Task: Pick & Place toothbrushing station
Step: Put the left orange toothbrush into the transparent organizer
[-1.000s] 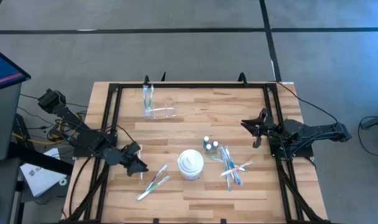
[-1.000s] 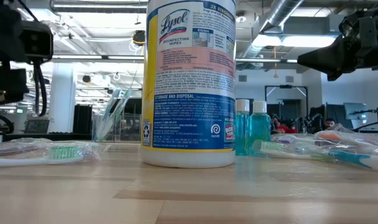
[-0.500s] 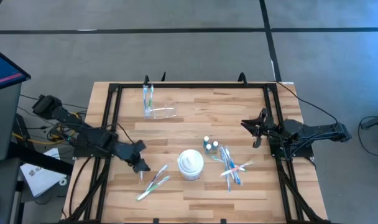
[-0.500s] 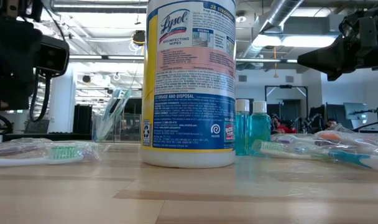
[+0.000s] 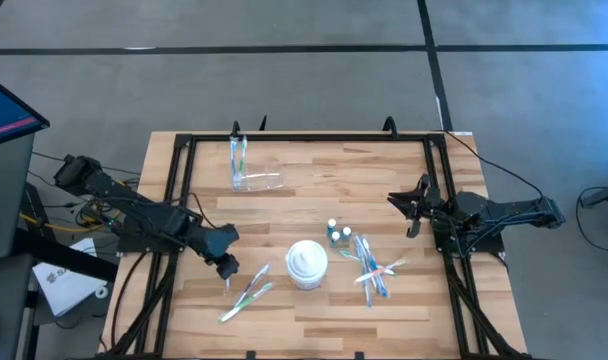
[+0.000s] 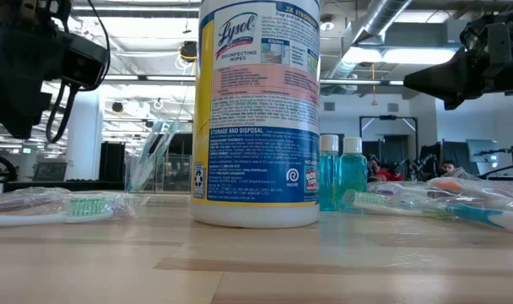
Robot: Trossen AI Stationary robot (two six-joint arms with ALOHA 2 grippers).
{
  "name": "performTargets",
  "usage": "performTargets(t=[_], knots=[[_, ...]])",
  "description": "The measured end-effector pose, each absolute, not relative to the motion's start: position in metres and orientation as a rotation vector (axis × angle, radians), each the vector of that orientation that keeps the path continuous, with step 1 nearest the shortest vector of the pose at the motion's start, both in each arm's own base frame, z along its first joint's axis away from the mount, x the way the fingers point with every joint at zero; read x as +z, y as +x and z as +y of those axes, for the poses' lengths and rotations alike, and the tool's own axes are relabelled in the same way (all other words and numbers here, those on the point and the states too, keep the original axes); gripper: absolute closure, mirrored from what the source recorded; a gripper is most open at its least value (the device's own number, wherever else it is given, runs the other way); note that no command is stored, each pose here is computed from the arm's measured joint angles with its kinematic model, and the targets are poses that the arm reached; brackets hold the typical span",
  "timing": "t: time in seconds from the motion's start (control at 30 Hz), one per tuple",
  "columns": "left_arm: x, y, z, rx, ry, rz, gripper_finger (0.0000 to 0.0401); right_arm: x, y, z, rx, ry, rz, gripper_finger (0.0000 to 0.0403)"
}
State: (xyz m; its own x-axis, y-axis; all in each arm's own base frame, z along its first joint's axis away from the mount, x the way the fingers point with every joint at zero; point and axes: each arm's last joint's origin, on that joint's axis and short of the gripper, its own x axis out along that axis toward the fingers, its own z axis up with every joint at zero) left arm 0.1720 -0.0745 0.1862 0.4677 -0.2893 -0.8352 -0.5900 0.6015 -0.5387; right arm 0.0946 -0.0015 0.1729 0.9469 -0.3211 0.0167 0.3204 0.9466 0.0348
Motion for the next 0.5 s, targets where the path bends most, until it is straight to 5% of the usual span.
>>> performTargets(t=[0.5], knots=[[0.177,0.164,-0.049,0.467,-0.926,1.165,0.0266,0.173,0.095,-0.001,-0.327,0.032,-0.022,0.0349]])
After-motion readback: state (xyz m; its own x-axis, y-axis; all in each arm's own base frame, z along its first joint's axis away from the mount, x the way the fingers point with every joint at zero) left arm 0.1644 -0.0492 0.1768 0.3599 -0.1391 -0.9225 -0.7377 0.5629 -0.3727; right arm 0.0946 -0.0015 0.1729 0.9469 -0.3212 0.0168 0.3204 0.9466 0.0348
